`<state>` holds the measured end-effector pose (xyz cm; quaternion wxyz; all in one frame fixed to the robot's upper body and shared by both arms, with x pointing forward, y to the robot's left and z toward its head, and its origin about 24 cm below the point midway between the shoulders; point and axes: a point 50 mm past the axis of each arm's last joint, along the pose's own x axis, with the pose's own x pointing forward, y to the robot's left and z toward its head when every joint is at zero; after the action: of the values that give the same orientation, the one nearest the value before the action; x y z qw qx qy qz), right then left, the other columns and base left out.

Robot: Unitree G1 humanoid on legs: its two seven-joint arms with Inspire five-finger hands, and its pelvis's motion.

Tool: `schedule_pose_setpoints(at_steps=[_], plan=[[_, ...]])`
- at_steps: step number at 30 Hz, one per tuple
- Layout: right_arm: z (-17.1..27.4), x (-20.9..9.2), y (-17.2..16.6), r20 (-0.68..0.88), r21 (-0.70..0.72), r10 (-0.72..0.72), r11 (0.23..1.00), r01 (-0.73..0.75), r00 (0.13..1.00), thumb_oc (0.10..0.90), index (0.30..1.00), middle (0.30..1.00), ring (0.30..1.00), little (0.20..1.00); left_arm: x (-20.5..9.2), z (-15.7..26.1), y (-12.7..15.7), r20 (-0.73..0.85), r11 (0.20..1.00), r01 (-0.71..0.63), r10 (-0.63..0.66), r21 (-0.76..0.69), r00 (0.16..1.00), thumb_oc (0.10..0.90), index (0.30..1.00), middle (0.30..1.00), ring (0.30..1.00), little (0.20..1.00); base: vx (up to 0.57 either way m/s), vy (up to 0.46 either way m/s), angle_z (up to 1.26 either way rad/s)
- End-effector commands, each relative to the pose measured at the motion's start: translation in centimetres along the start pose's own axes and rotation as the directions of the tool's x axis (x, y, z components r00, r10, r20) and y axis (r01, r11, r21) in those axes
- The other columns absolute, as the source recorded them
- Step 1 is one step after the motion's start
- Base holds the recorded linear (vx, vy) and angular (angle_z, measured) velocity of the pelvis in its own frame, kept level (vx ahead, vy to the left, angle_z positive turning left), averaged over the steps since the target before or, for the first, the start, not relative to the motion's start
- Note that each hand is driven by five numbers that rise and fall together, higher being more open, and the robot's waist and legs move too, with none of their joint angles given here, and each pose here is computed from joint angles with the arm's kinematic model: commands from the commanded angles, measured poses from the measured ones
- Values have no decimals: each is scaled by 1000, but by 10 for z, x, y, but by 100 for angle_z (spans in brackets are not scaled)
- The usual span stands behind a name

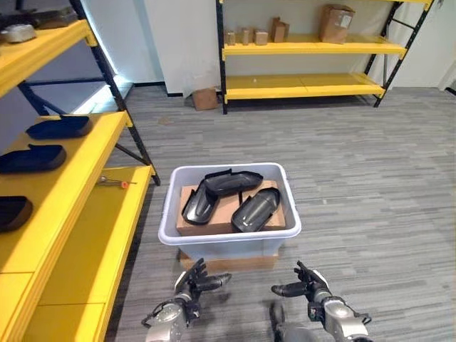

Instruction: Move parts from the plastic box to the shelf.

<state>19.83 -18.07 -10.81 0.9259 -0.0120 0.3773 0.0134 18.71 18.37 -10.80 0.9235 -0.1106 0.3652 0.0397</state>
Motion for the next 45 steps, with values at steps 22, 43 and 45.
schedule_pose_setpoints(at_steps=[22, 43, 45], plan=[[36, 0, -21, 169, 27, -56, 998, 52, 984, 900, 1000, 1000, 1000, 1000, 5, 33, -28, 167, 995, 94, -95, 17, 981, 900, 1000, 1000, 1000, 1000, 168, -93, 21], [51, 1, -20, 226, 115, -79, 992, 54, 971, 900, 1000, 1000, 1000, 1000, 8, 56, -17, 231, 995, 66, -81, 70, 970, 900, 1000, 1000, 1000, 1000, 62, 207, -4], [58, 0, -18, 251, 121, -78, 991, 49, 965, 900, 1000, 1000, 1000, 1000, 8, 58, -16, 236, 996, 60, -75, 69, 969, 900, 1000, 1000, 1000, 1000, -3, 188, -11]])
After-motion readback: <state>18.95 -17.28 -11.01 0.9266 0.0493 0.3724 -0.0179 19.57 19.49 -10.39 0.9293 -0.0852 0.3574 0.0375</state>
